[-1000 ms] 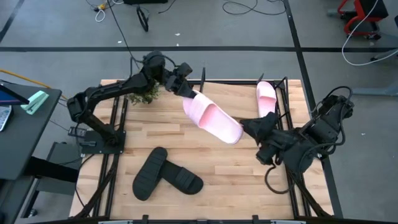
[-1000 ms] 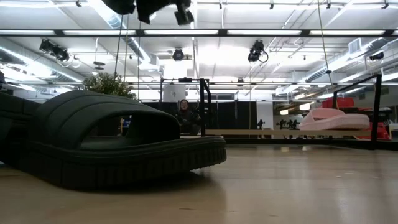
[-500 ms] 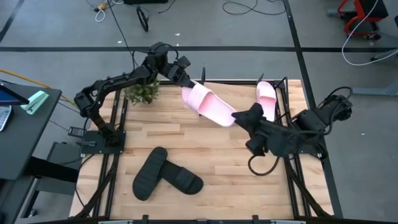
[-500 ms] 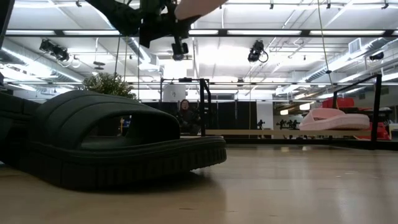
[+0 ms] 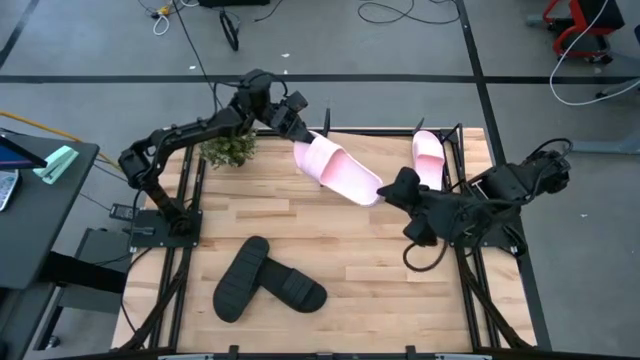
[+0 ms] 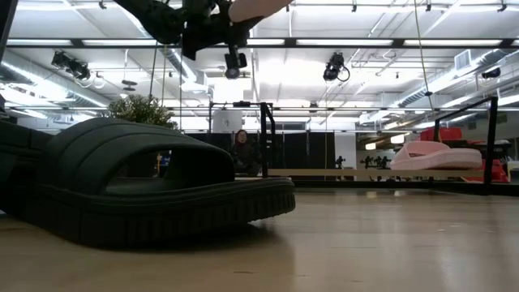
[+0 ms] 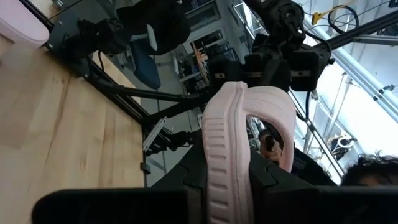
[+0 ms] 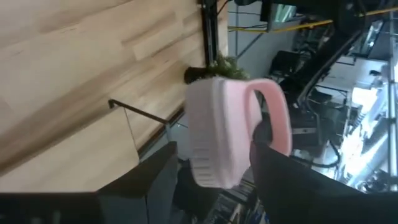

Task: Pick and place slides into the shelf
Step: Put the pink slide on the shelf

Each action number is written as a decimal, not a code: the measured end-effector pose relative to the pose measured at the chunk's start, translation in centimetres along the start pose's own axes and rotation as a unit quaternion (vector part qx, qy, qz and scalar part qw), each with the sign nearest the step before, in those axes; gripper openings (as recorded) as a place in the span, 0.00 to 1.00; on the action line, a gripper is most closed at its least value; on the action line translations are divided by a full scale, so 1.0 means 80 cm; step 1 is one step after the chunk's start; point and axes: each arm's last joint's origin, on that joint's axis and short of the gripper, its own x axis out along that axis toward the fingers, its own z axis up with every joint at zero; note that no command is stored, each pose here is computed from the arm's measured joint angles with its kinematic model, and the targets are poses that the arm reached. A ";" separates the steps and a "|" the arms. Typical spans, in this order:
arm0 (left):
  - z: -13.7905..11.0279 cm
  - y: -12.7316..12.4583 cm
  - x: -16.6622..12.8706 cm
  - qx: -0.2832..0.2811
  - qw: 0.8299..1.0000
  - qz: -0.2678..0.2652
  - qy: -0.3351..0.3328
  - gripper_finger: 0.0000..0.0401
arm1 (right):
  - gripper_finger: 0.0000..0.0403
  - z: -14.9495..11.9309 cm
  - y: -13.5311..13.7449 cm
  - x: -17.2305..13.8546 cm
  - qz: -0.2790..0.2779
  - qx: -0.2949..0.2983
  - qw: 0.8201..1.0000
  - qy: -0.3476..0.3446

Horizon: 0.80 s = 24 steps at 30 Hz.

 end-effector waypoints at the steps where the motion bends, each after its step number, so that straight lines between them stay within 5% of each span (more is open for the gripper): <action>1: -0.001 0.000 0.002 0.000 1.000 -0.001 0.002 0.12 | 0.50 -0.001 -0.001 0.002 0.003 0.000 1.000 -0.002; 10: -0.007 -0.003 0.018 -0.007 1.000 -0.006 0.011 0.13 | 0.45 -0.015 -0.008 0.016 0.028 0.019 0.999 -0.017; 18: -0.006 -0.002 0.017 0.000 1.000 0.000 0.000 0.15 | 0.18 -0.008 -0.011 0.022 0.026 0.029 0.998 -0.040; 24: -0.004 -0.001 0.016 0.003 1.000 0.011 -0.025 0.19 | 0.16 0.000 -0.010 0.032 0.037 0.059 0.997 -0.036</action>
